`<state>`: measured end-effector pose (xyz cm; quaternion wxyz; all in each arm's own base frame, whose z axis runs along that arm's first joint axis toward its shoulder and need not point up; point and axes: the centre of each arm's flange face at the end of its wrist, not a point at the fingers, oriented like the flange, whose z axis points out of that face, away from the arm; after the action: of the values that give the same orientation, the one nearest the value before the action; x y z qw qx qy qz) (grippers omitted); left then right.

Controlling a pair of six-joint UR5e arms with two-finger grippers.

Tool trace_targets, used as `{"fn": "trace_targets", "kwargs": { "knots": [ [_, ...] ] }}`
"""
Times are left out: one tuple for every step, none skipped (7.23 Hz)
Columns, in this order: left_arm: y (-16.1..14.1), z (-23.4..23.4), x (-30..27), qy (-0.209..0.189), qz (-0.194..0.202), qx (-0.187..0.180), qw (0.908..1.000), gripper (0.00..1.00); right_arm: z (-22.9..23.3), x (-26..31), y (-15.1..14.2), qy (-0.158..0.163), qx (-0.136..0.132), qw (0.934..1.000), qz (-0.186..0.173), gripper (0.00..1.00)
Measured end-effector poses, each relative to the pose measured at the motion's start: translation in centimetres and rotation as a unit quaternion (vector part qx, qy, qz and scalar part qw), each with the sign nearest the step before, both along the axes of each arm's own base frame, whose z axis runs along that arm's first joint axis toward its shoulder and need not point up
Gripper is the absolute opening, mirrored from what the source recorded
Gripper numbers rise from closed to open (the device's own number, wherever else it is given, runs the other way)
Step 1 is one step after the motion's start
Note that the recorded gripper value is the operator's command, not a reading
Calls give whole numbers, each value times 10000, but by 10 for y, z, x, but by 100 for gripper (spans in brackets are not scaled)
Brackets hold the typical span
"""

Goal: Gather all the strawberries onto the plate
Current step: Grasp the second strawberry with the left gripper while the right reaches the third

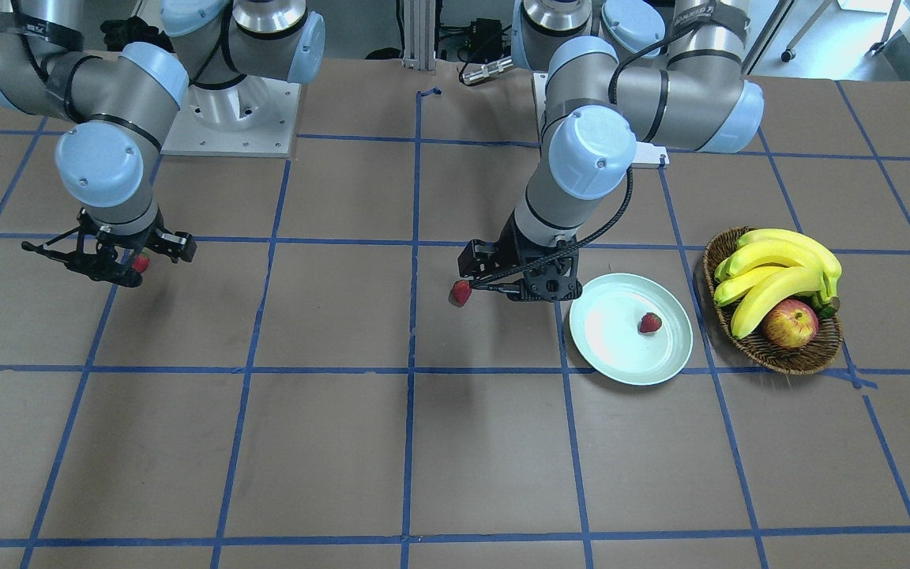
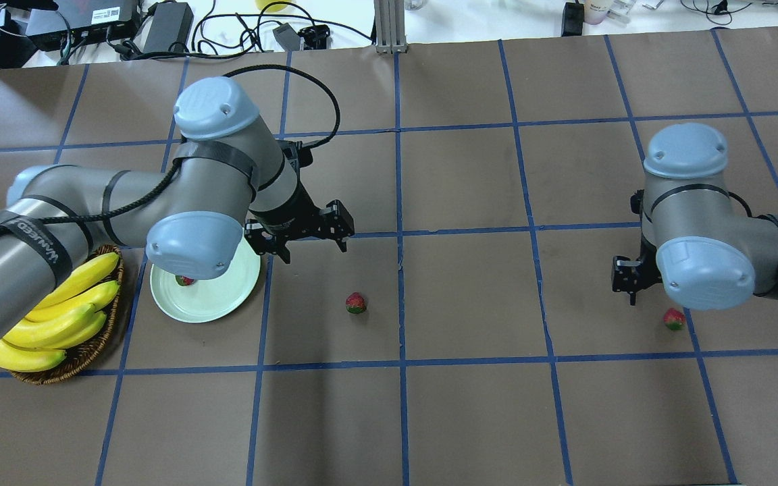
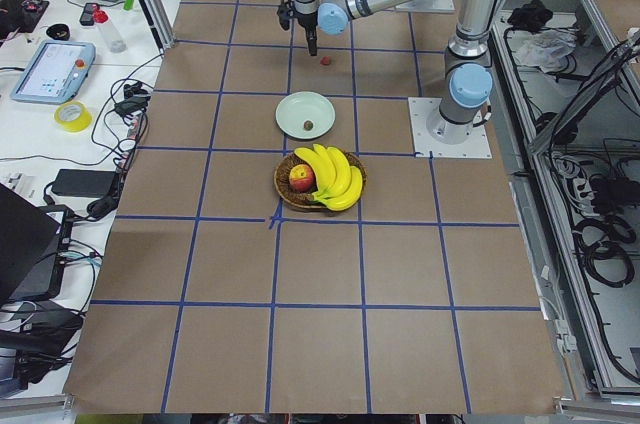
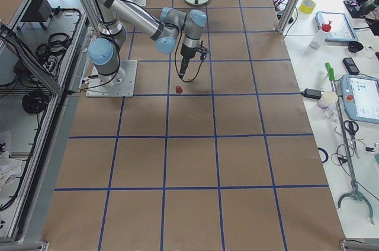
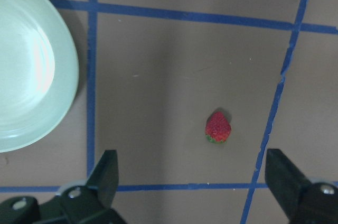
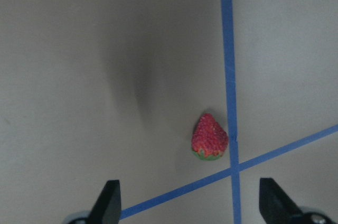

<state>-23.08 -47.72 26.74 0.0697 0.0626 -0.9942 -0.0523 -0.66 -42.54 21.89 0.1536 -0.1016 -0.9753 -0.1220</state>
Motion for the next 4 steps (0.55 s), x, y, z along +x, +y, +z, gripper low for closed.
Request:
{"fn": "trace_targets", "kwargs": {
  "knots": [
    [6,-21,-13,-45,127,159,9998,100,-9,-20,8,-126,122,9998,-82,89],
    [10,-39,-24,-73,244,322,9992,100,-16,-28,14,-237,204,9995,-109,89],
    [12,-55,-34,-62,278,448,9986,100,-21,-32,15,-314,240,9992,-96,89],
    [13,-68,-39,-68,279,549,9981,98,-29,-34,13,-347,237,9991,-85,89]
  ]
}}
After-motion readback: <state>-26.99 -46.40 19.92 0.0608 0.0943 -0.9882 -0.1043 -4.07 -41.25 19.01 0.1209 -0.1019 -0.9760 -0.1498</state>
